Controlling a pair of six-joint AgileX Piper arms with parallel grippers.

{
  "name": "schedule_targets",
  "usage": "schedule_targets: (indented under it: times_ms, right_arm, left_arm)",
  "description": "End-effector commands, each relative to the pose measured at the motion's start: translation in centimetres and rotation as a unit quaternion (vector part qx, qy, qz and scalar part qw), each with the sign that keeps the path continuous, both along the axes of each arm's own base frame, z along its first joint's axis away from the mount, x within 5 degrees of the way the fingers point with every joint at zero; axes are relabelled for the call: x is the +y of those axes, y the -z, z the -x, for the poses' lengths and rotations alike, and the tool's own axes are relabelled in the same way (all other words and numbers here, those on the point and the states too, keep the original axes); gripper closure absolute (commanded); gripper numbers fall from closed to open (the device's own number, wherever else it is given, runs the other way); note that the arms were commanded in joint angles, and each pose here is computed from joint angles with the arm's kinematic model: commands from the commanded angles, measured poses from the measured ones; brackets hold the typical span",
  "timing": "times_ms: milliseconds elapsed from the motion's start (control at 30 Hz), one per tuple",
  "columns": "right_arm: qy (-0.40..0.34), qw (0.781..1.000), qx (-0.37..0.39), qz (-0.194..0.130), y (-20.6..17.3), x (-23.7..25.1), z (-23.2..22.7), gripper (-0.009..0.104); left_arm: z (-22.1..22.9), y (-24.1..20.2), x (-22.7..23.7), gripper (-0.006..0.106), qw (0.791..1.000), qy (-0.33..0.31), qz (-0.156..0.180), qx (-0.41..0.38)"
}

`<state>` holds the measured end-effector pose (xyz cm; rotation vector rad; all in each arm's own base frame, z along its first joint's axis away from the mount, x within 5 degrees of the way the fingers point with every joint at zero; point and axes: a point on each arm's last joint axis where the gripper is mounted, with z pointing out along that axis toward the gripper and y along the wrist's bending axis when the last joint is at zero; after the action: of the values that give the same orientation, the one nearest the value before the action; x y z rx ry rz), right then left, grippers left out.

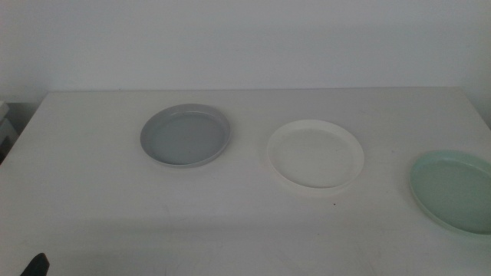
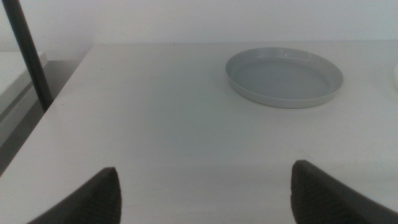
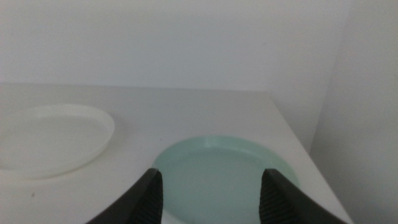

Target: Stack the three bowls on top of each other.

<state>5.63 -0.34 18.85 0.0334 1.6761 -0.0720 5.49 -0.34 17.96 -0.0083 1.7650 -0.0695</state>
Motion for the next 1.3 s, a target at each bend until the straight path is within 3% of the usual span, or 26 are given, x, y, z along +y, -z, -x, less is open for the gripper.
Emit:
schedule_targets:
  times_ms: [0,367,700,767,867,1033,1267]
  right_arm:
    - [0.003,0.999,-0.042,0.01,-2.0,0.0,0.3,0.054]
    - [0.001,0.999,0.042,0.029,-7.9,-0.1,-0.5,0.054]
    - [0.002,0.994,0.109,0.025,-13.0,-0.6,-5.5,0.054]
    - [0.002,0.992,0.126,0.008,-13.8,-0.7,-6.9,0.054]
    - [0.006,0.984,0.174,-0.028,-14.5,-0.7,-8.7,0.054]
    - [-0.003,0.959,0.28,-0.039,-16.1,-0.7,-12.3,0.054]
    - [-0.068,0.94,0.333,-0.004,-19.2,2.4,-19.2,0.054]
  left_arm:
    - [0.0,-0.9,0.0,-0.004,0.999,-0.003,0.009,-0.046]
    - [0.0,-0.9,0.0,-0.004,0.999,-0.003,0.009,-0.046]
    - [0.0,-0.9,0.0,-0.004,0.999,-0.003,0.009,-0.046]
    - [0.0,-0.9,0.0,-0.004,0.999,-0.003,0.009,-0.046]
    - [0.0,-0.9,0.0,-0.004,0.999,-0.003,0.009,-0.046]
    - [0.0,-0.9,0.0,-0.004,0.999,-0.003,0.009,-0.046]
    - [0.0,-0.9,0.0,-0.004,0.999,-0.003,0.009,-0.046]
